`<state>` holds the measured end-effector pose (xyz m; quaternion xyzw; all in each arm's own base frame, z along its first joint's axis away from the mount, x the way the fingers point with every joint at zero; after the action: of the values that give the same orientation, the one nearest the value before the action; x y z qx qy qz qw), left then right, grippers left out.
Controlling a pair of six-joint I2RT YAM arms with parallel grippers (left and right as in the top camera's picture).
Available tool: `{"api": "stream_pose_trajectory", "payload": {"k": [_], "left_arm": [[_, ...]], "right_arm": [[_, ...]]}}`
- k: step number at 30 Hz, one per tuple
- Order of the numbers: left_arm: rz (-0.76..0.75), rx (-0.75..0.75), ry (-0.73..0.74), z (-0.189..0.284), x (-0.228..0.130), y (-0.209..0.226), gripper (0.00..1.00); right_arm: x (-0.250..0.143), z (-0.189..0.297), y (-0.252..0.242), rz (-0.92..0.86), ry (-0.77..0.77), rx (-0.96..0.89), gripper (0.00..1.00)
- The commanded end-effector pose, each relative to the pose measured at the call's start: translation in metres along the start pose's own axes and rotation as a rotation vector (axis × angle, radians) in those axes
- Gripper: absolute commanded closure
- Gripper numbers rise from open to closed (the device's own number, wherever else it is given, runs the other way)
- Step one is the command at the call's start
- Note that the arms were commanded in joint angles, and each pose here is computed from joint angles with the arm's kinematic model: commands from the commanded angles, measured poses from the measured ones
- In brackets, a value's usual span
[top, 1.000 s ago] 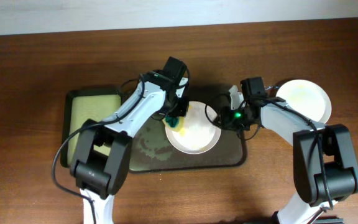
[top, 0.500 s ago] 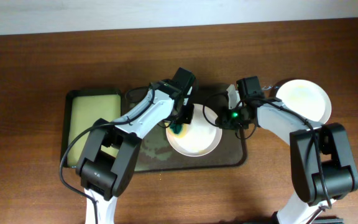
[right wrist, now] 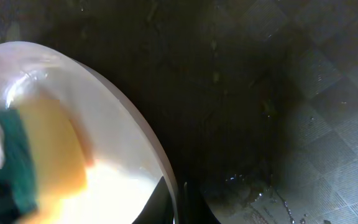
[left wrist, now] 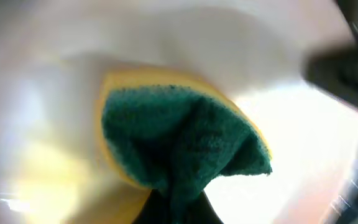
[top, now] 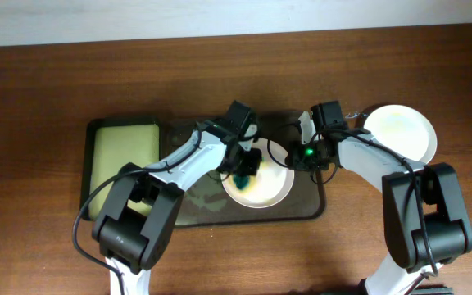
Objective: Clean dirty plates on tray and stack at the side
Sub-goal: 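Scrub the white plate with the sponge, then return sponge over yellow tray, then lift the white plate with the right gripper and stack it on the pile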
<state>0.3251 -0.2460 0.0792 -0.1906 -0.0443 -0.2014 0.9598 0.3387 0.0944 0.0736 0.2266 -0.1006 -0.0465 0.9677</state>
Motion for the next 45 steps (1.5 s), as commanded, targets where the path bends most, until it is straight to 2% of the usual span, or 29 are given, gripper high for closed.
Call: {"api": "stream_pose_trajectory", "payload": {"k": [1, 4, 7, 10, 13, 14, 15, 16, 17, 18, 19, 20, 21, 25, 27, 31, 32, 34, 36, 38, 39, 42, 44, 45], "left_arm": [[0.026, -0.211, 0.299, -0.039, -0.057, -0.015, 1.0], [0.017, -0.202, 0.336, -0.038, -0.064, -0.014, 1.0], [-0.022, -0.36, 0.313, -0.03, -0.057, -0.021, 1.0], [-0.02, -0.563, 0.103, 0.024, -0.008, -0.005, 1.0], [-0.014, -0.549, -0.144, 0.1, 0.03, 0.03, 1.0], [-0.003, -0.464, -0.273, 0.146, 0.039, 0.052, 1.0], [0.018, -0.403, -0.311, 0.162, 0.039, 0.063, 1.0], [0.068, -0.263, -0.34, 0.183, 0.03, 0.08, 1.0], [0.173, -0.044, -0.316, 0.195, 0.016, 0.101, 1.0], [0.272, 0.16, -0.273, 0.201, 0.002, 0.117, 1.0], [0.413, 0.421, -0.199, 0.207, -0.019, 0.137, 1.0], [0.507, 0.567, -0.15, 0.209, -0.033, 0.147, 1.0], [0.563, 0.649, -0.121, 0.205, -0.044, 0.154, 1.0], [0.589, 0.683, -0.106, 0.152, -0.067, 0.176, 1.0], [0.596, 0.685, -0.118, 0.144, -0.071, 0.183, 1.0], [0.579, 0.693, -0.139, 0.135, -0.073, 0.189, 1.0], [0.573, 0.692, -0.141, 0.135, -0.073, 0.19, 1.0], [0.573, 0.694, -0.142, 0.135, -0.073, 0.19, 1.0], [0.573, 0.705, -0.142, 0.136, -0.073, 0.191, 0.99], [0.573, 0.712, -0.141, 0.136, -0.074, 0.191, 0.99], [0.573, 0.712, -0.141, 0.136, -0.074, 0.191, 0.99], [0.572, 0.711, -0.14, 0.136, -0.074, 0.191, 0.99], [0.572, 0.711, -0.14, 0.136, -0.074, 0.191, 0.99], [0.573, 0.711, -0.14, 0.136, -0.074, 0.191, 0.99]], "right_arm": [[-0.002, -0.006, -0.005, -0.048, 0.006, -0.042, 0.96], [-0.003, -0.006, -0.005, -0.055, 0.007, -0.042, 0.96], [-0.003, -0.006, -0.005, -0.055, 0.008, -0.042, 0.96], [-0.003, -0.006, -0.005, -0.055, 0.008, -0.042, 0.96], [-0.003, -0.006, -0.005, -0.057, 0.012, -0.043, 0.96], [-0.003, -0.006, -0.005, -0.057, 0.012, -0.044, 0.96], [-0.003, -0.006, -0.005, -0.057, 0.012, -0.043, 0.96], [-0.003, -0.006, -0.005, -0.057, 0.012, -0.043, 0.91], [-0.003, -0.006, -0.005, -0.056, 0.012, -0.044, 0.67], [-0.004, -0.006, -0.005, -0.057, 0.014, -0.049, 0.6], [-0.005, -0.006, -0.006, -0.059, 0.017, -0.05, 0.58], [-0.005, -0.006, -0.006, -0.06, 0.019, -0.057, 0.58], [-0.006, -0.007, -0.008, -0.061, 0.023, -0.08, 0.58], [-0.017, -0.019, 0.001, 0.007, 0.028, -0.183, 0.59], [-0.018, -0.019, -0.001, 0.008, 0.029, -0.215, 0.62], [-0.021, -0.019, -0.003, -0.003, 0.033, -0.247, 0.96], [-0.015, -0.016, 0.0, 0.011, 0.003, -0.283, 0.96], [0.013, 0.02, 0.022, 0.083, -0.081, -0.411, 0.96], [0.042, 0.071, 0.064, 0.186, -0.185, -0.534, 0.96], [0.057, 0.132, 0.129, 0.345, -0.371, -0.723, 0.96], [0.057, 0.142, 0.14, 0.366, -0.415, -0.764, 0.96], [0.043, 0.183, 0.194, 0.485, -0.696, -1.058, 0.96], [0.013, 0.184, 0.233, 0.62, -0.803, -1.165, 0.96], [-0.001, 0.19, 0.249, 0.632, -0.893, -1.225, 0.96]]}}
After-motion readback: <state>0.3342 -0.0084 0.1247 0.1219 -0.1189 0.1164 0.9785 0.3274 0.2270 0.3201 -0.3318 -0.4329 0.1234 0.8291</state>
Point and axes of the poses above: each gripper's point midway between its finger pads, its own z axis back along the fingers, its own y axis along the line the jaws close on, x = y × z, the point moved 8 cm from there along z, back along the fingers, and after that the axes turned 5 degrees about -z, right-handed, at the moved point
